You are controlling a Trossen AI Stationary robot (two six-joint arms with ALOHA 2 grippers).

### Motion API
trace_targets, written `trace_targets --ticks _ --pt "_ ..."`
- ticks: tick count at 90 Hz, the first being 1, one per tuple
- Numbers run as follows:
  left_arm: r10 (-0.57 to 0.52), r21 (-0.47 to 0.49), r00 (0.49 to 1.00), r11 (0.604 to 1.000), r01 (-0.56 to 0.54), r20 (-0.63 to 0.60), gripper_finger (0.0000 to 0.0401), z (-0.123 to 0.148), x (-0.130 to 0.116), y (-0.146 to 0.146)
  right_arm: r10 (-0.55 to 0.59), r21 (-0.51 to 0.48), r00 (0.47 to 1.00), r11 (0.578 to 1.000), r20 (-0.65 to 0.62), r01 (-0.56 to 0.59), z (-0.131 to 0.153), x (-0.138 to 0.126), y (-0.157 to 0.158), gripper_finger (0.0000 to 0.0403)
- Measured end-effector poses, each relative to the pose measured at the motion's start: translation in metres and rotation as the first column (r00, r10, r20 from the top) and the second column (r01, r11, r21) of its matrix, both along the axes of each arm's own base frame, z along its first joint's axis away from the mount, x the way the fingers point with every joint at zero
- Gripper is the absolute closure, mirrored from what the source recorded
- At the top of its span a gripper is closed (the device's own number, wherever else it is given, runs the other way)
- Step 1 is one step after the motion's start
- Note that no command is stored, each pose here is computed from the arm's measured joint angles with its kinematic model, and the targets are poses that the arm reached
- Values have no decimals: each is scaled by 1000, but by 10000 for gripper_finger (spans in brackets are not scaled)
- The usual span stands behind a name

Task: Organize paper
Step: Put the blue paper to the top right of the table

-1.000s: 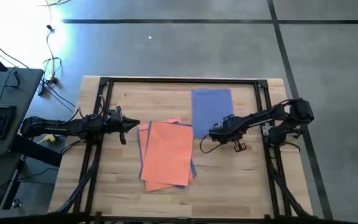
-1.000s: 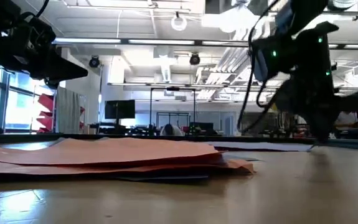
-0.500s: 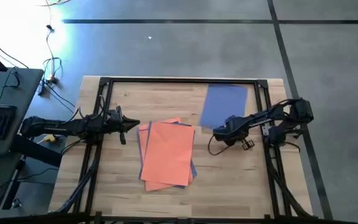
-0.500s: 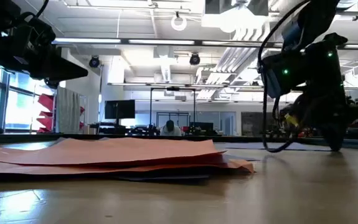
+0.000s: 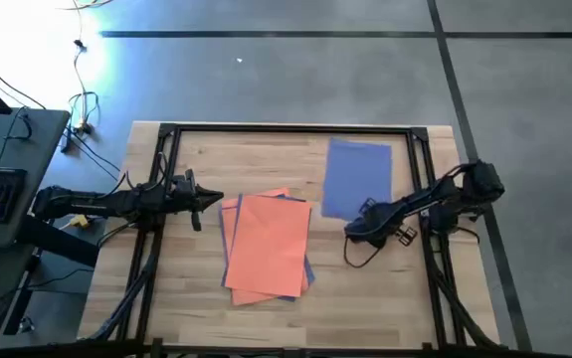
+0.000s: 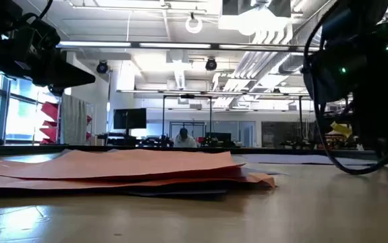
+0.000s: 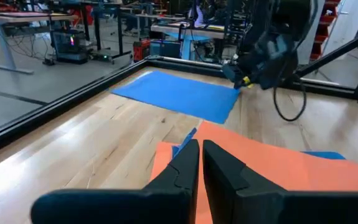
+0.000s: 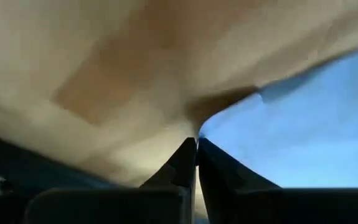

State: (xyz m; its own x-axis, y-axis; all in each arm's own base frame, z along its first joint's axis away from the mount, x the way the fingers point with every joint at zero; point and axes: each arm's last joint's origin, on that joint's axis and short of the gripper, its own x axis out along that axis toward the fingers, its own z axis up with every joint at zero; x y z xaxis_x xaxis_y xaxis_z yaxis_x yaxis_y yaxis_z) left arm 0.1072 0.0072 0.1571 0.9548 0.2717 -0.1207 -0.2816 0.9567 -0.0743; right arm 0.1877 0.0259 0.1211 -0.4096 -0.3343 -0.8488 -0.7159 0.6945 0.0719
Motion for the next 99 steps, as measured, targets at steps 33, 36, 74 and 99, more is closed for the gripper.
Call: trace_targets --ticks 33,36,74,99 --pt "-6 -16 1000 1000 6 4 400 0 0 0 41 -110 999 993 -34 -45 -15 -19 -8 403" --pt "-6 -16 1000 1000 6 4 400 0 0 0 58 -121 998 991 -21 -60 -15 -18 -8 403" --pt "9 -16 1000 1000 -8 5 400 0 0 0 352 -163 931 928 99 -334 -14 7 8 403" --pt "9 -16 1000 1000 -9 5 400 0 0 0 255 -96 960 965 119 -244 -8 1 28 403"
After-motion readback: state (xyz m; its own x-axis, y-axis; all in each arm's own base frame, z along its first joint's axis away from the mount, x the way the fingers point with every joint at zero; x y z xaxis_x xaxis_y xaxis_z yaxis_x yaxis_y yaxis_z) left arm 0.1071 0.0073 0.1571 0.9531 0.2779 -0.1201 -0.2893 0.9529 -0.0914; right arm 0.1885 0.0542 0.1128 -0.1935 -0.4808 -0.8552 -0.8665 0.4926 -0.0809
